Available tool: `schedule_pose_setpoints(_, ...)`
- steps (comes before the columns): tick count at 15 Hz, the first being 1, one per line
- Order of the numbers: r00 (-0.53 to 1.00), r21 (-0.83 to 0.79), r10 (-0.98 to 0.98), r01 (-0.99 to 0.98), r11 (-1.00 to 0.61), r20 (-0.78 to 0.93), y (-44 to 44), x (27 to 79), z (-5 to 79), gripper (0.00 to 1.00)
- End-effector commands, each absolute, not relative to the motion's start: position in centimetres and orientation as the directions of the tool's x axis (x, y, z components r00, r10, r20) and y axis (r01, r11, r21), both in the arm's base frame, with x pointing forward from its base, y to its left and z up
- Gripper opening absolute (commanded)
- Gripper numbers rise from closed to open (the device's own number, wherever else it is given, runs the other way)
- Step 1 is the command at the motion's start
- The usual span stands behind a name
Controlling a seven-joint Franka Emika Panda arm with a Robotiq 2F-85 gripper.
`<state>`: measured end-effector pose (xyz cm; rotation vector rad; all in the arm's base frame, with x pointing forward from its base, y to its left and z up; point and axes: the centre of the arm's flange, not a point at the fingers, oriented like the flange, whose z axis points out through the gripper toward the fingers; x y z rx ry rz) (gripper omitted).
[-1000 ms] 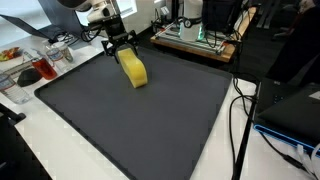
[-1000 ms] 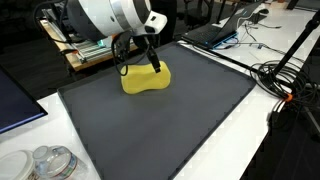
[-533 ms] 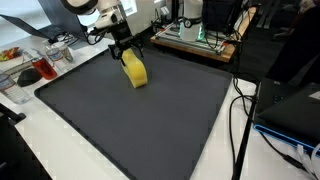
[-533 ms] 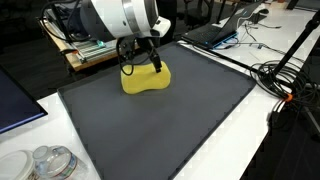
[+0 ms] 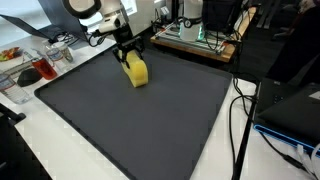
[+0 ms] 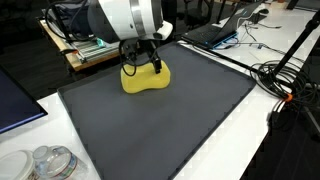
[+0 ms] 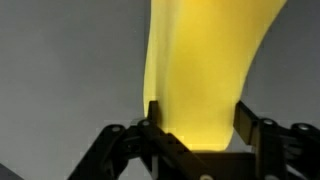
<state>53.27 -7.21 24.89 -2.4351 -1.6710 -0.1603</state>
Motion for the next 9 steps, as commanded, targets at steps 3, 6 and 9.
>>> schedule_pose_setpoints(3,0.461,-0.061,0.875,0.887,-0.457,0.149,-8.2,56.8,28.3,0.31)
schedule_pose_setpoints(6,0.493,-0.048,0.857,0.869,-0.492,0.147,-7.9,56.5,29.3,0.12)
schedule_pose_setpoints(9,0.507,-0.009,0.850,0.860,-0.511,0.144,-7.2,55.1,31.9,0.00)
